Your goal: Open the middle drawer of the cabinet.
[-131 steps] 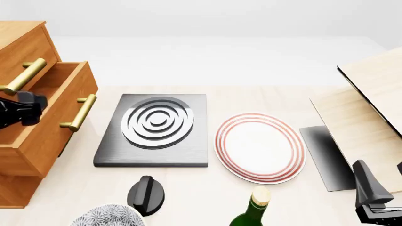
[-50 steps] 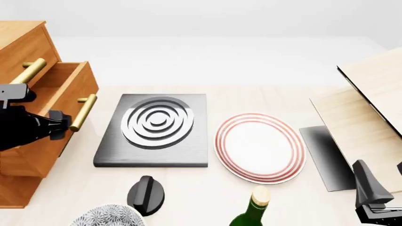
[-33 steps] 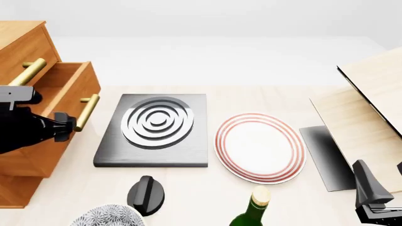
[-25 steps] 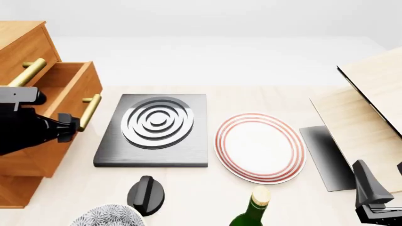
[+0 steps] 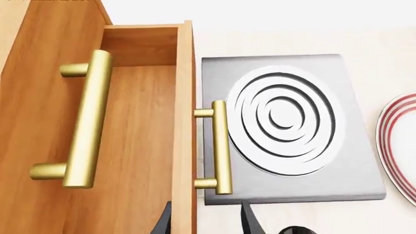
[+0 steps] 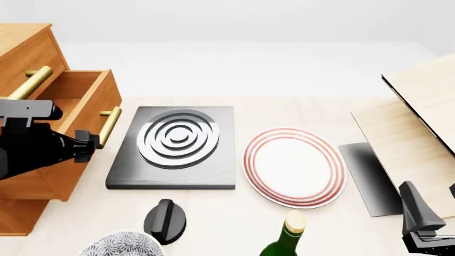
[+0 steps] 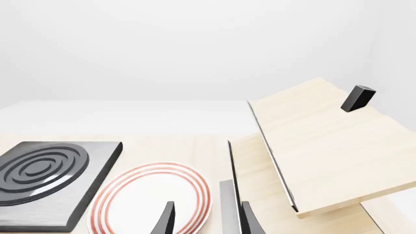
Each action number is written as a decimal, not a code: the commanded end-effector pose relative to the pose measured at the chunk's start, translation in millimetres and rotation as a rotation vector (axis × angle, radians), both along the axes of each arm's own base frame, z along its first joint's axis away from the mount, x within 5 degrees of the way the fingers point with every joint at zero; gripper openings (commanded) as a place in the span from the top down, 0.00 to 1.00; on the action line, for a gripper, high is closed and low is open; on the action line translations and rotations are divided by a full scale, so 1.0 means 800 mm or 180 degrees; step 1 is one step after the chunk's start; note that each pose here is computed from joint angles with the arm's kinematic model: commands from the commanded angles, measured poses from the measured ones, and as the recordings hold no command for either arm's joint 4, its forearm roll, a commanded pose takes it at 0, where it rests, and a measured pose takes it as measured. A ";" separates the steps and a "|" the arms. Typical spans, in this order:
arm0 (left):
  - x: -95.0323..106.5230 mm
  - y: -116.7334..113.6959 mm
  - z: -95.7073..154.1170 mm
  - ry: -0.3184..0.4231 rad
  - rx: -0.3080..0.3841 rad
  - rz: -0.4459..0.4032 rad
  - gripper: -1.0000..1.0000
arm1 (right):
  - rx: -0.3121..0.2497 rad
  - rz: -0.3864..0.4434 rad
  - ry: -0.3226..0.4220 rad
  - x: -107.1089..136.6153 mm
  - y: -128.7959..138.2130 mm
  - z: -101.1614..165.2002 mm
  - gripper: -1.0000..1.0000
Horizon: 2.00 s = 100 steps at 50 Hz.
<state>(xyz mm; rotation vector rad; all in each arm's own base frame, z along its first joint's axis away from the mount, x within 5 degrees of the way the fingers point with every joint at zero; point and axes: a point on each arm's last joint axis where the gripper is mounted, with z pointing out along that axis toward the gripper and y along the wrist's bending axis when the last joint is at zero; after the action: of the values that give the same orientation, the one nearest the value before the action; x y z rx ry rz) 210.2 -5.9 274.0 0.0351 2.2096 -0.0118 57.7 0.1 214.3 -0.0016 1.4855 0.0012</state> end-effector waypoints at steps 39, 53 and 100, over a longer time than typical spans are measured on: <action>0.000 -0.038 -0.001 -0.0050 -0.0021 -0.0448 0.00 | -0.0001 0.0000 -0.0001 0.000 0.000 0.000 0.00; 0.000 -0.050 -0.001 -0.0077 -0.0017 -0.0599 0.00 | 0.0000 -0.0001 -0.0001 0.000 0.000 0.000 0.00; 0.000 -0.085 -0.001 -0.0164 -0.0003 -0.1012 0.00 | -0.0001 -0.0001 -0.0001 0.000 0.000 0.000 0.00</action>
<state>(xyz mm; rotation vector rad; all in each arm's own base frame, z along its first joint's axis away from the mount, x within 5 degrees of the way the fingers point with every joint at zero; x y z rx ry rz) 210.5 -67.8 273.3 0.3600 2.1408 -0.1675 57.7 0.1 214.3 -0.0015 1.4855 0.0011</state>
